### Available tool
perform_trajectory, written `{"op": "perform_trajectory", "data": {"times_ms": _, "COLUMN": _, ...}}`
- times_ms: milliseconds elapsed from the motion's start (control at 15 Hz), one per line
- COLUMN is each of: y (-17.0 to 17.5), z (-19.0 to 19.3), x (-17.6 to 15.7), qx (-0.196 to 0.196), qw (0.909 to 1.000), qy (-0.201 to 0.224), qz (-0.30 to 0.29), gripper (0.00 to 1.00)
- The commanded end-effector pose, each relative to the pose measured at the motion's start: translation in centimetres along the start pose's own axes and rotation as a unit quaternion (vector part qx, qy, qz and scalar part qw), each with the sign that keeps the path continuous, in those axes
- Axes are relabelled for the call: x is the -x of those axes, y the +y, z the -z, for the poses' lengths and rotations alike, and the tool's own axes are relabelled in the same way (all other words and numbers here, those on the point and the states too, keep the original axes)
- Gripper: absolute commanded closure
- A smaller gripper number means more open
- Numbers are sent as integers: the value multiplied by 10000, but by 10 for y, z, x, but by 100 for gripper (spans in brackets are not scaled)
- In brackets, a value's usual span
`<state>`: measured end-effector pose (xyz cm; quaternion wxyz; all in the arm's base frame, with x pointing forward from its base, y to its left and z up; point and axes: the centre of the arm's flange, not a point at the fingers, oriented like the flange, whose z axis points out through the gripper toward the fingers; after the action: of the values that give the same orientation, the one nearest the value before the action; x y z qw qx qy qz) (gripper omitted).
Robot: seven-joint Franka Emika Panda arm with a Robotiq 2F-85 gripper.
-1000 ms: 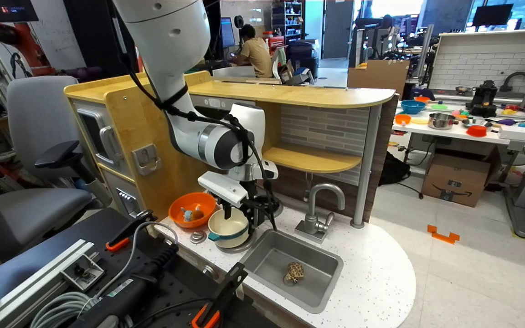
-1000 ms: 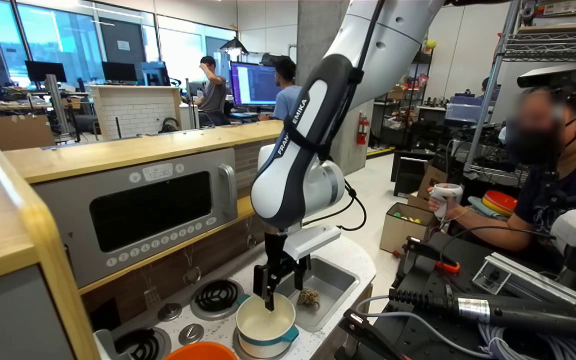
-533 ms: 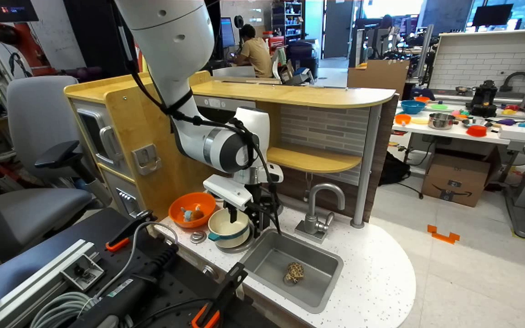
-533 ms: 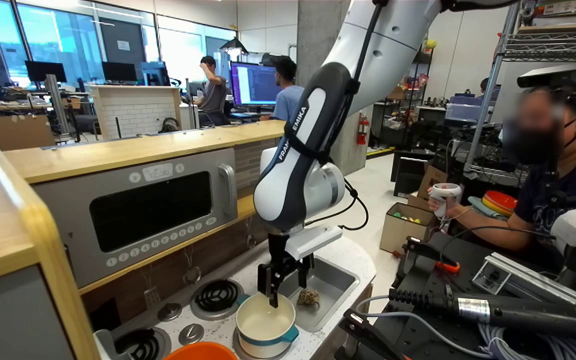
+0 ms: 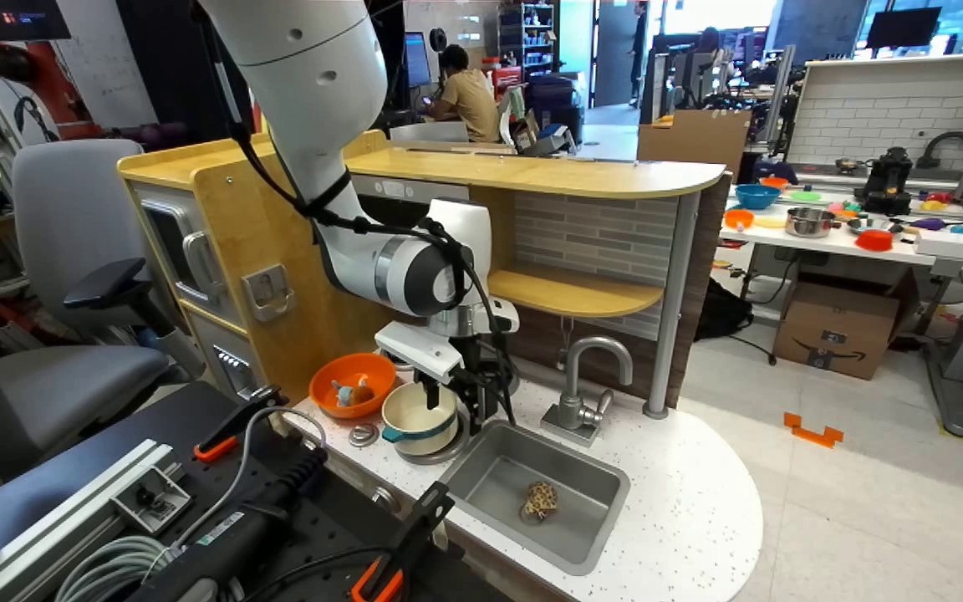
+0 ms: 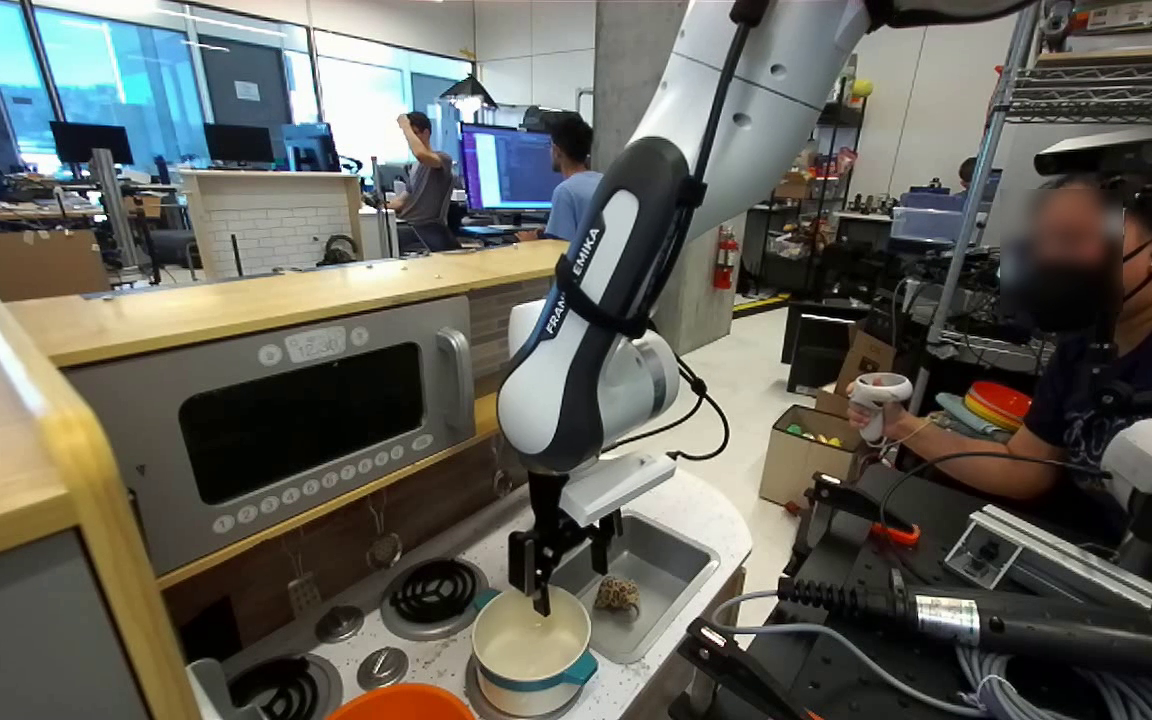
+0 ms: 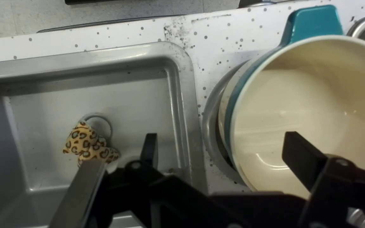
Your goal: Turn the bowl to the left
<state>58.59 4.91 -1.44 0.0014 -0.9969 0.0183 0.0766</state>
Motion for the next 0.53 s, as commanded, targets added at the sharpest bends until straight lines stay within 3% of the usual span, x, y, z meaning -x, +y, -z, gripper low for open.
{"op": "perform_trajectory", "data": {"times_ms": 0, "y": -8, "z": -11, "x": -11, "qx": 145, "qw": 9999, "qy": -60, "qz": -12, "gripper": 25}}
{"op": "perform_trajectory", "data": {"times_ms": 67, "y": -9, "z": -13, "x": -11, "qx": 159, "qw": 9999, "qy": -66, "qz": 0, "gripper": 26}}
{"op": "perform_trajectory", "data": {"times_ms": 467, "y": -13, "z": -21, "x": -13, "qx": 221, "qw": 9997, "qy": -59, "qz": 32, "gripper": 73}}
